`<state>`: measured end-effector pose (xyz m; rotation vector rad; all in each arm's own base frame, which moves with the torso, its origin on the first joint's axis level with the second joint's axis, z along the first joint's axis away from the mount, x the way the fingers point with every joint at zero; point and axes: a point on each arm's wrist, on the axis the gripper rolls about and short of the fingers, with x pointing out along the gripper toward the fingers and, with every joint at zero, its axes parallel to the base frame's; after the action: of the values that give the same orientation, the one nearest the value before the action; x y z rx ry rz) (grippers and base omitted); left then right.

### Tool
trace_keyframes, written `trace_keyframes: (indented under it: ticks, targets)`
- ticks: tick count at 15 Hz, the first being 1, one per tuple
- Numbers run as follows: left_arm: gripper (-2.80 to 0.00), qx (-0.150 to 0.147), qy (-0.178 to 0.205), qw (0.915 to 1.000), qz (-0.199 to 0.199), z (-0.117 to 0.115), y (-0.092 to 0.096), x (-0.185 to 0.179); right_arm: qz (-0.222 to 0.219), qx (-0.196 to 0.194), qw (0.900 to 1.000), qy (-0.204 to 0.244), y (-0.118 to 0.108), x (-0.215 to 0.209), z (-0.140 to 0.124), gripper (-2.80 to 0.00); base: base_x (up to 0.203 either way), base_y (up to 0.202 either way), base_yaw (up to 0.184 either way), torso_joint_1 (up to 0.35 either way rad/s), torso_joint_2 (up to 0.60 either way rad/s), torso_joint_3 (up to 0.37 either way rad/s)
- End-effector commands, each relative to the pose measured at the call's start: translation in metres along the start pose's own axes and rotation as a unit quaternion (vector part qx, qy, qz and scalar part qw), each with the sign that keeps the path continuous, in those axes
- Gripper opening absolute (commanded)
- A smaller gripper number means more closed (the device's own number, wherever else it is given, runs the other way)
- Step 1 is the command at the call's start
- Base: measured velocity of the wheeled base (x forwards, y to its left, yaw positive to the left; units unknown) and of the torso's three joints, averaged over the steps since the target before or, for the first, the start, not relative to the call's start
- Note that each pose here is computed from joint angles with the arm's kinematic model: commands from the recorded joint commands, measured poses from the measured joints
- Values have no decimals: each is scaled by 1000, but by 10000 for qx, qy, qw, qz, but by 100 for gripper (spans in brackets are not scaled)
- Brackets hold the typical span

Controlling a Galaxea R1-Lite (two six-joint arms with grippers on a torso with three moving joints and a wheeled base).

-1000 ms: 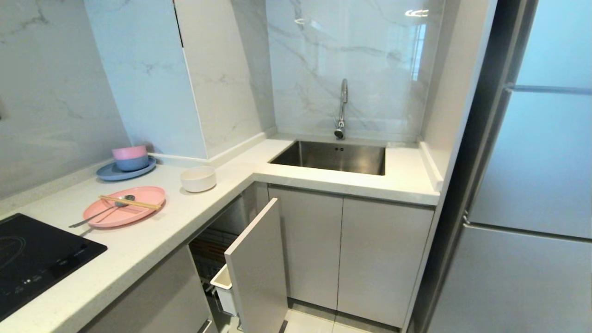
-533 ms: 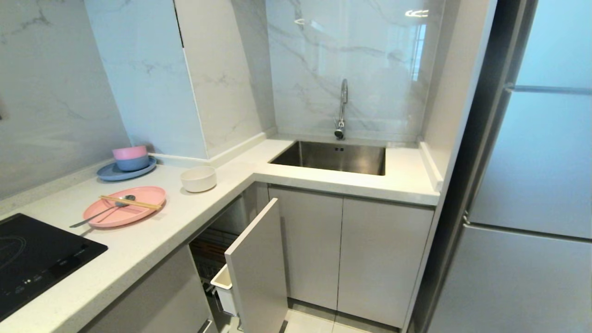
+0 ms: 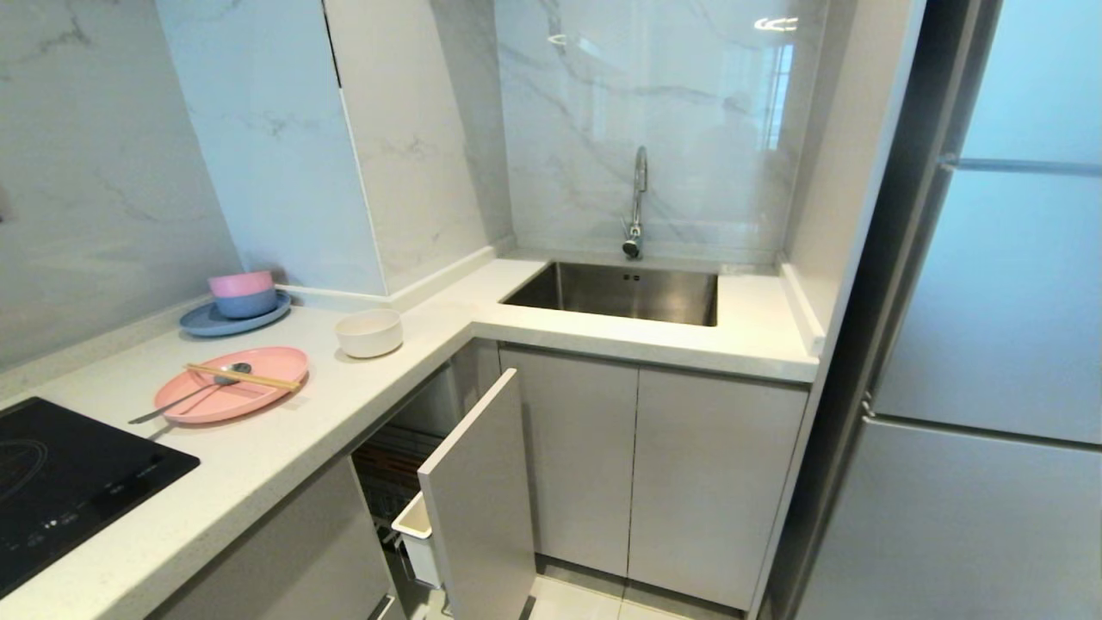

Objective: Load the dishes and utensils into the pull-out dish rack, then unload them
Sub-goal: Open the cupboard

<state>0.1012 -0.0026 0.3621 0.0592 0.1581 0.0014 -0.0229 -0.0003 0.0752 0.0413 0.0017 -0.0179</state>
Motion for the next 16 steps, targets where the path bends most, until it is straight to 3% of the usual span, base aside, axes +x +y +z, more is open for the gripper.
trace_keyframes:
  ticks: [1, 5, 8, 12, 15, 16]
  targets:
    - [-280, 51, 845, 9963, -116, -4, -6, 76, -3, 1, 10000, 12, 0, 0, 0, -280, 0, 0, 0, 0, 0, 0]
    - [-280, 120, 1861, 9816, -420, -11, -22, 167, -3, 1, 10000, 12, 0, 0, 0, -280, 0, 0, 0, 7, 2, -1]
    - [-280, 246, 2651, 9605, -807, -27, -45, 224, -3, 1, 10000, 12, 0, 0, 0, -280, 0, 0, 0, 0, 0, 0]
    - [-280, 470, 3634, 9247, -1033, -83, -77, 301, 0, 1, 10000, 12, 0, 0, 0, -280, 0, 0, 0, 0, 0, 0]
    - [-280, 597, 4204, 8986, -1104, -129, -89, 337, -3, 1, 10000, 12, 0, 0, 0, -280, 0, 0, 0, 0, 0, 0]
    - [-280, 596, 4310, 8934, -1118, -142, -91, 345, -3, 1, 10000, 12, 0, 0, 0, -280, 0, 0, 0, 0, 0, 0]
